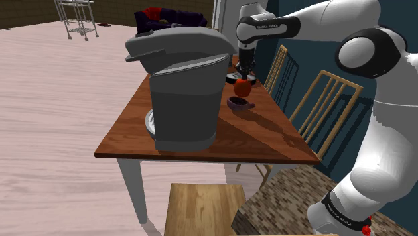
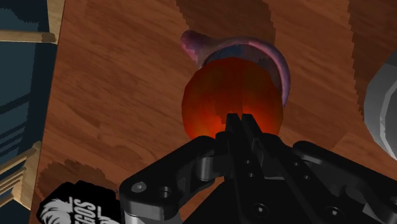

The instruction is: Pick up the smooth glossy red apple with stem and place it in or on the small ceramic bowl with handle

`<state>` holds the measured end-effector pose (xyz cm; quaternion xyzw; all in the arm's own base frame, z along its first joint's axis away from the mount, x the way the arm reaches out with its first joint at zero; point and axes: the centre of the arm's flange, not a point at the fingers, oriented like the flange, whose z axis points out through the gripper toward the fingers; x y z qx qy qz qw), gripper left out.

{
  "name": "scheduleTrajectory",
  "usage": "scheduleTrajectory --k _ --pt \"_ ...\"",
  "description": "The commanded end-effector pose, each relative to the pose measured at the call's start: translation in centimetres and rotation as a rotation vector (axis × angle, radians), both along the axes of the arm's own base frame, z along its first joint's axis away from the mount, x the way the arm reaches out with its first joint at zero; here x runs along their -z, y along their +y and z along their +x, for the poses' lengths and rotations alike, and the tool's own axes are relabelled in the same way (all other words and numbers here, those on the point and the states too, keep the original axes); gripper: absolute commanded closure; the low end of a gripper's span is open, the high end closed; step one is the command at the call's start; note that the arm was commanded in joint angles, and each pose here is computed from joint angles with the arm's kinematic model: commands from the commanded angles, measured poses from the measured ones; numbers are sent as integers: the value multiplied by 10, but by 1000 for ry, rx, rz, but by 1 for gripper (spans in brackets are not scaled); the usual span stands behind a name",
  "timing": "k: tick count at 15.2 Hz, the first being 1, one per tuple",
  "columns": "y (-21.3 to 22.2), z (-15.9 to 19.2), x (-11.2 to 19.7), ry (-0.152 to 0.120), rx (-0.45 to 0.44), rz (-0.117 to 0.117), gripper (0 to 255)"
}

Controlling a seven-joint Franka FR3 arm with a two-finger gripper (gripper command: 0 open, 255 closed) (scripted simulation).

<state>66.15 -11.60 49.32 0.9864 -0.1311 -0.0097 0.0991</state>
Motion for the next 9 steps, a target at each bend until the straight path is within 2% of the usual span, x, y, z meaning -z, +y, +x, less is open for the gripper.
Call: scheduleTrajectory --k 1,9 --pt "1 -1 11 -1 0 0 255" --pt "1 -1 14 -1 0 0 255"
